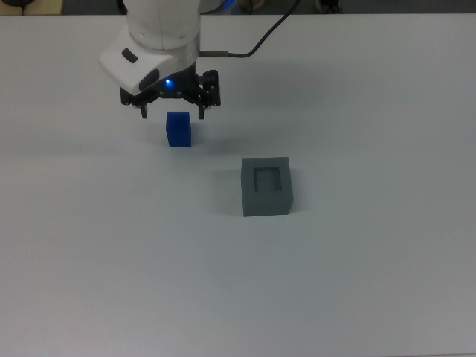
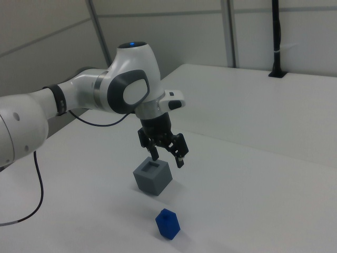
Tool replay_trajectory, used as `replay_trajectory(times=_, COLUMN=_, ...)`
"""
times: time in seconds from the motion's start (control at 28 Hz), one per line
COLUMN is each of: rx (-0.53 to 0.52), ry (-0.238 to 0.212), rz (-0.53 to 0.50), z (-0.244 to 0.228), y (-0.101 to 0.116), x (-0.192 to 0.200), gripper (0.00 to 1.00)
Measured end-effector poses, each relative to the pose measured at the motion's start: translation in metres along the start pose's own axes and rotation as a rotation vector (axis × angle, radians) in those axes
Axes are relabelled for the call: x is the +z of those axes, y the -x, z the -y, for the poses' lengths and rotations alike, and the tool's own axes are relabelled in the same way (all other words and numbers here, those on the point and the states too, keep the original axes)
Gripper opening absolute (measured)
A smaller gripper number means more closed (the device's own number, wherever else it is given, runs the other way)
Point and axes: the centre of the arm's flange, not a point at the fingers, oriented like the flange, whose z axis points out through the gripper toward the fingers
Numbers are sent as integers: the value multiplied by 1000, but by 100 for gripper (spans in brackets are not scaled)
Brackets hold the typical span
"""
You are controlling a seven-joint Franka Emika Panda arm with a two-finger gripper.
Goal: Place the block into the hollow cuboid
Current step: 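Lower the open gripper down around the blue block, then close the gripper on the blue block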
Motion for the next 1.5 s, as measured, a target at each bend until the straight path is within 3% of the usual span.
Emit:
replay_trajectory(times=0.39, rx=26, ry=4, rz=-27, z=-24, y=20, x=-25, gripper=100)
replay_trajectory(times=0.57, rx=-24, ry=2, rz=-1, z=-27, y=38, x=-18, gripper=100)
replay_trajectory(times=0.82, rx=-103, ry=-7, rz=70, z=-25, y=60, x=16, gripper=100)
replay_trajectory(times=1.18, rx=-121, ry=-13, rz=77, z=-16, y=70, x=92, gripper=100)
replay_trajectory(times=1.5, rx=-133, ry=-15, rz=74, z=-9, y=70, x=125, gripper=100)
